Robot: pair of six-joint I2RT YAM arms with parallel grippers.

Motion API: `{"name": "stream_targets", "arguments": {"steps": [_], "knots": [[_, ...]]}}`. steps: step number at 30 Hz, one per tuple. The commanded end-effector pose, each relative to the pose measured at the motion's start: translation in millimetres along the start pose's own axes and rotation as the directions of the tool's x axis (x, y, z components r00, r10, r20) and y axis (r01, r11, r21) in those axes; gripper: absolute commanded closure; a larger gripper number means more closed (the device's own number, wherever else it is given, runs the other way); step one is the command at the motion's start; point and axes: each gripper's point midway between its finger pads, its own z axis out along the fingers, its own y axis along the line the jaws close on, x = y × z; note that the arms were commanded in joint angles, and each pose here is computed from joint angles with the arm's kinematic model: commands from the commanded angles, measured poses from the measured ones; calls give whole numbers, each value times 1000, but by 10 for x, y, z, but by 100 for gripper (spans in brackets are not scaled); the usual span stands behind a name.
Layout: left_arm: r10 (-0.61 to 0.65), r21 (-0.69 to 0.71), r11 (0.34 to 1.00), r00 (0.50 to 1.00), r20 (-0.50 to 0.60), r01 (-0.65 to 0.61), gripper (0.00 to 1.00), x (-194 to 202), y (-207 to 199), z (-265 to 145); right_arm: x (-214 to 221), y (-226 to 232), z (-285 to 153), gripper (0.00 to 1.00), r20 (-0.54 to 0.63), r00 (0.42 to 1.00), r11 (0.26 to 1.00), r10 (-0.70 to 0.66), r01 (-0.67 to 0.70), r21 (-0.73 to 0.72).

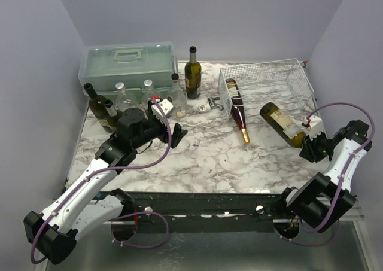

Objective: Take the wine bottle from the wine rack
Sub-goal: Place the wine bottle at the center of the board.

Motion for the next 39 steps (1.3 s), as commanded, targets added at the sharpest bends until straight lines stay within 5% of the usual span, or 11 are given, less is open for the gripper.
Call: {"name": "stream_targets", "arguments": {"steps": [1,15,28,39], "knots": [[13,-3,1000,1000,-1,-13,1,27,-1,-9,-301,29,-184,100,97,989,994,-108,107,15],[12,-6,1000,1000,-8,-12,1,49,8,7,-672,96,-529,100,160,948,961,-276,275,31],[20,-17,1000,1000,-16,-20,1,74,31,17,-1211,343,-600,100,247,926,951,-284,305,-50],[26,-22,999,999,-24,-27,1,101,47,27,-1459,403,-587,100,180,897,904,-403,421,-77]]}}
